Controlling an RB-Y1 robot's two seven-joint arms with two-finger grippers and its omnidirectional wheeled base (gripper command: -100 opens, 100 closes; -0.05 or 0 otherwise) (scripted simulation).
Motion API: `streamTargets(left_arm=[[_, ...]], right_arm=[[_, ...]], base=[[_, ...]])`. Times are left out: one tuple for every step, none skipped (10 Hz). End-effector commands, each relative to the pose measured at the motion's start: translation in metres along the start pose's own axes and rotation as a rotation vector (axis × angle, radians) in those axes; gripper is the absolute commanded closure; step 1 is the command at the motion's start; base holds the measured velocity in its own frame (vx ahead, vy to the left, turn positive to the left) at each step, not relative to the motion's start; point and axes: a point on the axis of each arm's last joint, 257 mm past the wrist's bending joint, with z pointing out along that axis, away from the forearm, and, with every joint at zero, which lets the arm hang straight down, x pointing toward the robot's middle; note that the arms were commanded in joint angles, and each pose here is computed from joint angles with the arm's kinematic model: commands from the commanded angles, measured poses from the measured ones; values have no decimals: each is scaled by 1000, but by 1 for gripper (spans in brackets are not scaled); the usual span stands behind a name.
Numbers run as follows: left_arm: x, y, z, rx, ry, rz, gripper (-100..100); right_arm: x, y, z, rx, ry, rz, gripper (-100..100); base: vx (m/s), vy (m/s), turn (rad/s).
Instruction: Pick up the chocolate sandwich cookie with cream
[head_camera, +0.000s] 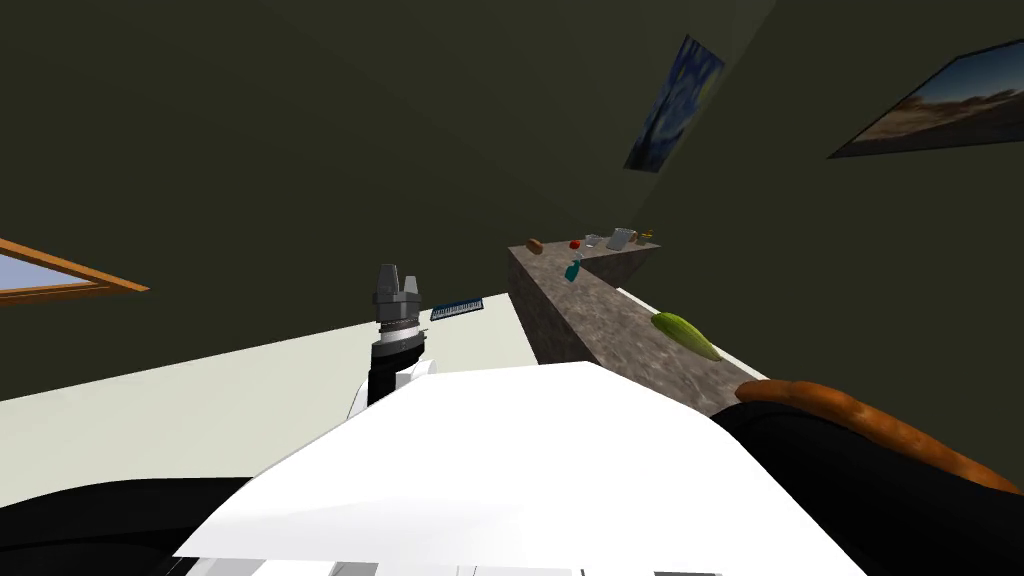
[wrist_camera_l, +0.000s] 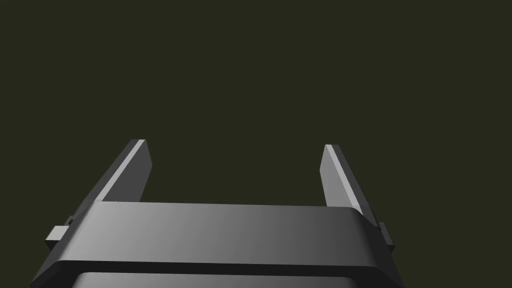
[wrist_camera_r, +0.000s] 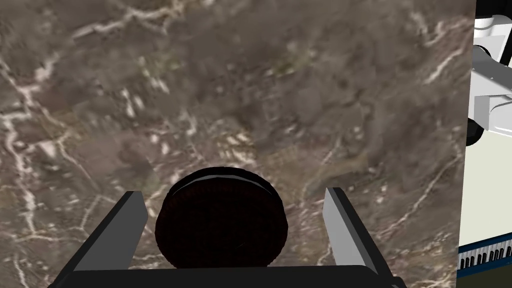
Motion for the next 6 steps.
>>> streamTargets(left_arm=[[0, 0, 0, 0, 0, 0, 0], [0, 0, 0, 0, 0, 0, 0], [0, 0, 0, 0, 0, 0, 0], [0, 0, 0, 0, 0, 0, 0], [0, 0, 0, 0, 0, 0, 0], [0, 0, 0, 0, 0, 0, 0]], right_arm=[[25, 5, 8, -10, -1, 39, -100], [35, 2, 5, 1, 9, 68, -100], [32, 1, 5, 4, -6, 85, -100], [30, 1, 5, 6, -12, 91, -100], [59, 4, 7, 6, 8, 115, -100], [59, 4, 7, 9, -2, 137, -100]], base=[[-96, 28, 339], [-83, 15, 332], [-34, 3, 79], [-1, 4, -37], [-50, 24, 361], [-70, 23, 298]])
